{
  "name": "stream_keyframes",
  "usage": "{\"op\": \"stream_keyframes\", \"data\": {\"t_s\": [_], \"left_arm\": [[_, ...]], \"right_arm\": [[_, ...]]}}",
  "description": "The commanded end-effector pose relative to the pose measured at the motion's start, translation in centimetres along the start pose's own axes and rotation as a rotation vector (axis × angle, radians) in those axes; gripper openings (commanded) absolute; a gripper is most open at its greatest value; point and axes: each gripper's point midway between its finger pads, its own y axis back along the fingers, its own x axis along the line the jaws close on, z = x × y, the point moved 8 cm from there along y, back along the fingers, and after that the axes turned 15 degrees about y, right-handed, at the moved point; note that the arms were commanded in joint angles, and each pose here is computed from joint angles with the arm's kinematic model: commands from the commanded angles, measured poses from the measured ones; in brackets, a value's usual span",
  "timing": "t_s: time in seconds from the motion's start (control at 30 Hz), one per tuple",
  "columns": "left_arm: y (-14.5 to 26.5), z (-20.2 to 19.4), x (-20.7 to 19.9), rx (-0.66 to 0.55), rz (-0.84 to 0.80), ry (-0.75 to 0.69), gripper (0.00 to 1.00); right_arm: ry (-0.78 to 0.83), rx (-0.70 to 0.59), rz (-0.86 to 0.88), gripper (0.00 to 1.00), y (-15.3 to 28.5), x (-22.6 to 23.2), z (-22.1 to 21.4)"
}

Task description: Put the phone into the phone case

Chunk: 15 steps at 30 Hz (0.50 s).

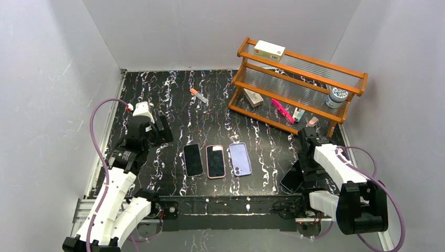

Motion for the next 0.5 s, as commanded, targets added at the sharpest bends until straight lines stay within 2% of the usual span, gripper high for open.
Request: {"op": "stream_keyframes", "data": {"t_s": [0.0, 0.33, 0.47], "left_arm": [[0.1, -0.1, 0.1, -0.008, -0.004, -0.012, 0.98], [0.0, -0.1, 0.2, -0.007, -0.003, -0.014, 0.98], [-0.1, -0.2, 0.1, -0.003, 0.0, -0.015, 0.98]], "right_arm": [[0.007, 0.018, 0.082, 0.99, 0.3, 1.2, 0.1], [0.149, 0.175, 0.292, 0.99, 0.8, 2.8, -1.8], [0.238, 0.181, 0.378, 0.99, 1.4, 3.9, -1.8]]}}
